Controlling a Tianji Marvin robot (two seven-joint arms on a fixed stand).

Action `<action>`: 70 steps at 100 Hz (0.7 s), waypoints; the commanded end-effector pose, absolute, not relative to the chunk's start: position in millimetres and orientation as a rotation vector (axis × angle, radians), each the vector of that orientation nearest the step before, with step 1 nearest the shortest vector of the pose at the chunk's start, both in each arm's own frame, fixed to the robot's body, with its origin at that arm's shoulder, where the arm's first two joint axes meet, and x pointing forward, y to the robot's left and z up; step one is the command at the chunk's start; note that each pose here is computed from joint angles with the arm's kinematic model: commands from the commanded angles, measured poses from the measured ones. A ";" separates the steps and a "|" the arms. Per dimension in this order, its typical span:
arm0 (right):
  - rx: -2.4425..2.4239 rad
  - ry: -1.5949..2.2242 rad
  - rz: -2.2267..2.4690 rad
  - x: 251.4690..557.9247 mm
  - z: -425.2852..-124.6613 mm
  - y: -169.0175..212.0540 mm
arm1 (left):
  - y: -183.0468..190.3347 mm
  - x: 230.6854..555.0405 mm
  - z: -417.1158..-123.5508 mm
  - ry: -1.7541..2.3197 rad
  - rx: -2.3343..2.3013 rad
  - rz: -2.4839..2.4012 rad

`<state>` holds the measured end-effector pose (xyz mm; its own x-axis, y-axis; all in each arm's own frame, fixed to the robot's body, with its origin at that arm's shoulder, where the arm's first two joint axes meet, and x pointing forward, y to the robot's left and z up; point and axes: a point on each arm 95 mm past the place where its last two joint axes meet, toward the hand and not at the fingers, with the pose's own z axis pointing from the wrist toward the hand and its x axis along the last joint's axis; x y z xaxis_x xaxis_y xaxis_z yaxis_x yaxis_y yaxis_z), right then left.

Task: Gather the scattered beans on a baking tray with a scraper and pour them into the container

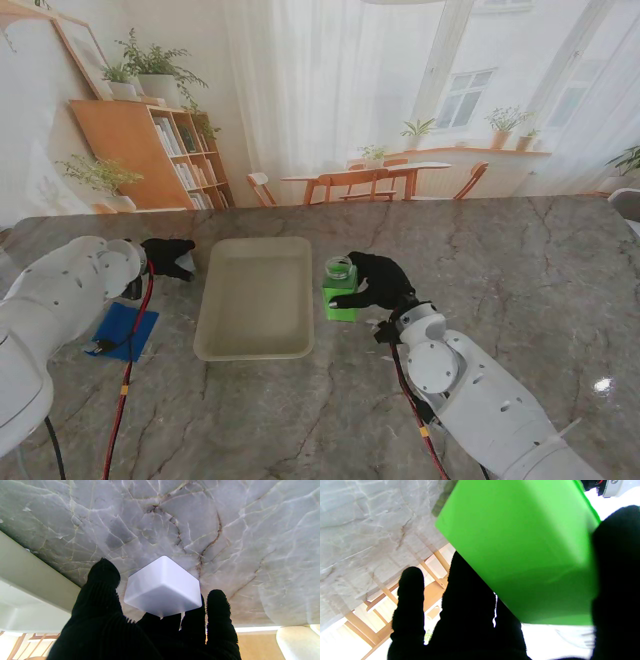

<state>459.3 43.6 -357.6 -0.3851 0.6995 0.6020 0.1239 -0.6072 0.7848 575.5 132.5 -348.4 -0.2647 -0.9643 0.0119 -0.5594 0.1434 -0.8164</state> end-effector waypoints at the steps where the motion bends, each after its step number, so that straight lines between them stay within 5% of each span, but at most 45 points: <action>1: 1.461 1.113 2.049 459.6 -357.8 44.9 | 127.4 570.7 -358.7 1.916 -1.474 -0.971; 70: 1.482 1.085 2.043 458.3 -360.6 41.9 | 128.5 563.6 -371.8 1.893 -1.451 -0.955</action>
<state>458.9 39.9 -358.5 -0.3691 0.7006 0.6107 0.1113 -0.6190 0.7775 575.6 128.4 -352.0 -0.2567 -0.9664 -0.0144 -0.5282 0.1528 -0.8352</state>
